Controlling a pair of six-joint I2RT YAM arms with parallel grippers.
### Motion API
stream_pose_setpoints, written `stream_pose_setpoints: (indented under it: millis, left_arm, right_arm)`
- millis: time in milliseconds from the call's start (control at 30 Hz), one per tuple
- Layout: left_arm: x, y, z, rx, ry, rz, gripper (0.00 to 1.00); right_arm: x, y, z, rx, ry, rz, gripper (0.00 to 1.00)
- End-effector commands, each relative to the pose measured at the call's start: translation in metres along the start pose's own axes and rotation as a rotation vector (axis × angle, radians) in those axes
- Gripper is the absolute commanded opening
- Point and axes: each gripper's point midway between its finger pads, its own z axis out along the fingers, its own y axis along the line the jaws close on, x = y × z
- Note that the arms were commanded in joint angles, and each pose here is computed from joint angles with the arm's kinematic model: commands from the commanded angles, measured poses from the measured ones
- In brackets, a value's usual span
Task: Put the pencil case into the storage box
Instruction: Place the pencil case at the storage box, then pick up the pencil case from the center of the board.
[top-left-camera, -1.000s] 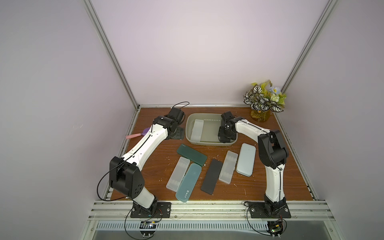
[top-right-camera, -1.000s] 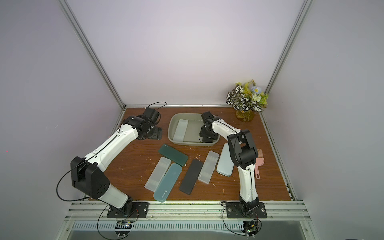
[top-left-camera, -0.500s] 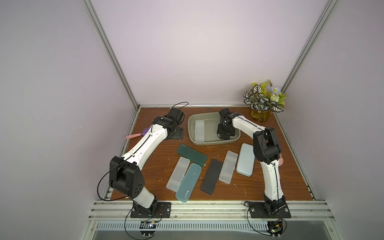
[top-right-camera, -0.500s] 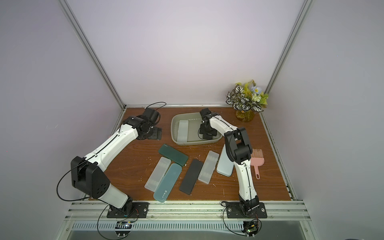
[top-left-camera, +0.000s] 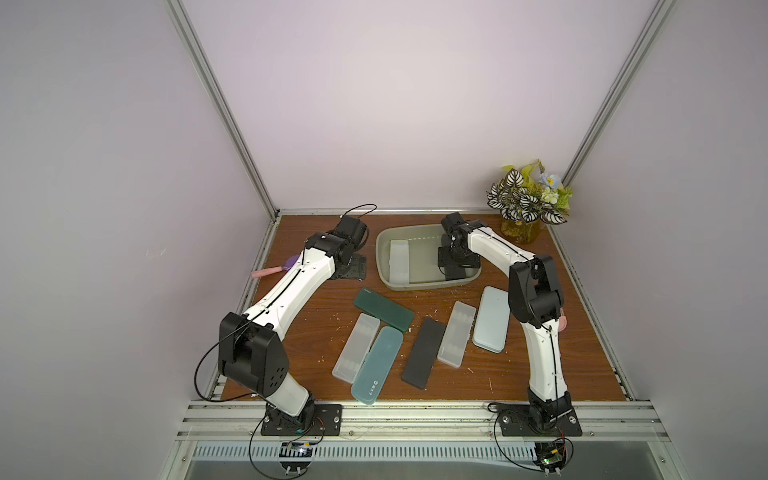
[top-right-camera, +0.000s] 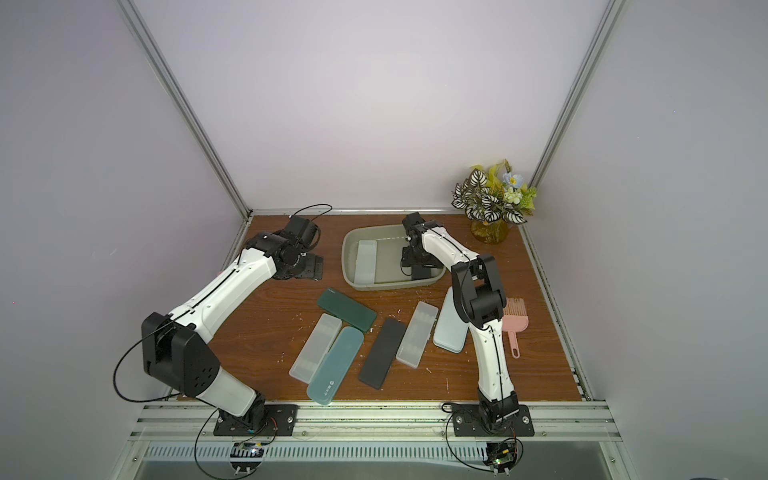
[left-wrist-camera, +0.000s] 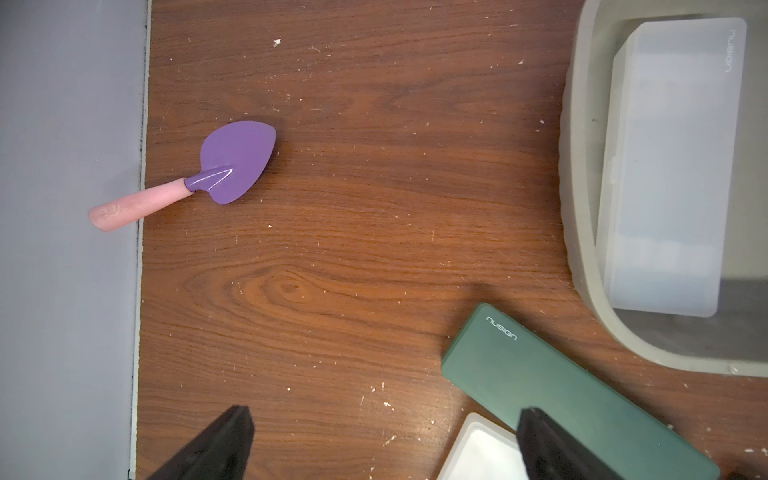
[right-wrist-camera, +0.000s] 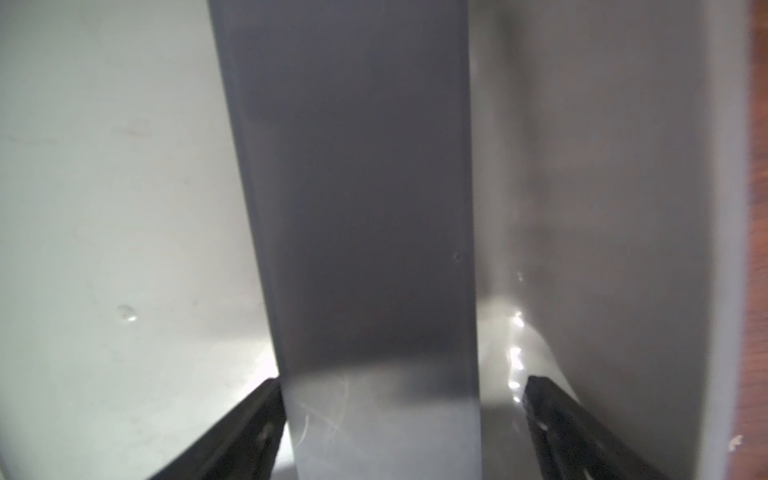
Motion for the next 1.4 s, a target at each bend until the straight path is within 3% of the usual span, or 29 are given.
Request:
stream_pose_setpoints:
  millis: [0, 300, 567, 800, 1000, 1367]
  left_arm:
    - [-0.001, 0.003, -0.003, 0.006, -0.003, -0.001, 1.00]
    - [0.007, 0.002, -0.007, 0.036, 0.007, -0.005, 1.00]
    - [0.061, -0.017, -0.001, 0.088, 0.103, 0.030, 0.99]
    - [0.125, -0.053, 0.007, 0.115, 0.219, 0.093, 0.98]
    - [0.173, -0.052, 0.019, 0.088, 0.321, 0.116, 0.98]
    - [0.188, -0.054, 0.017, 0.108, 0.342, 0.141, 1.00]
  right_arm:
    - [-0.027, -0.014, -0.051, 0.018, -0.103, 0.001, 0.96]
    - [-0.035, -0.027, -0.103, -0.004, -0.190, 0.013, 0.97]
    - [0.008, -0.039, -0.159, -0.139, -0.266, 0.033, 0.97]
    - [0.064, -0.051, -0.169, -0.221, -0.251, 0.033, 0.97]
    - [0.091, -0.057, -0.168, -0.251, -0.225, 0.030, 0.97]
    - [0.103, -0.057, -0.168, -0.278, -0.220, 0.031, 0.97]
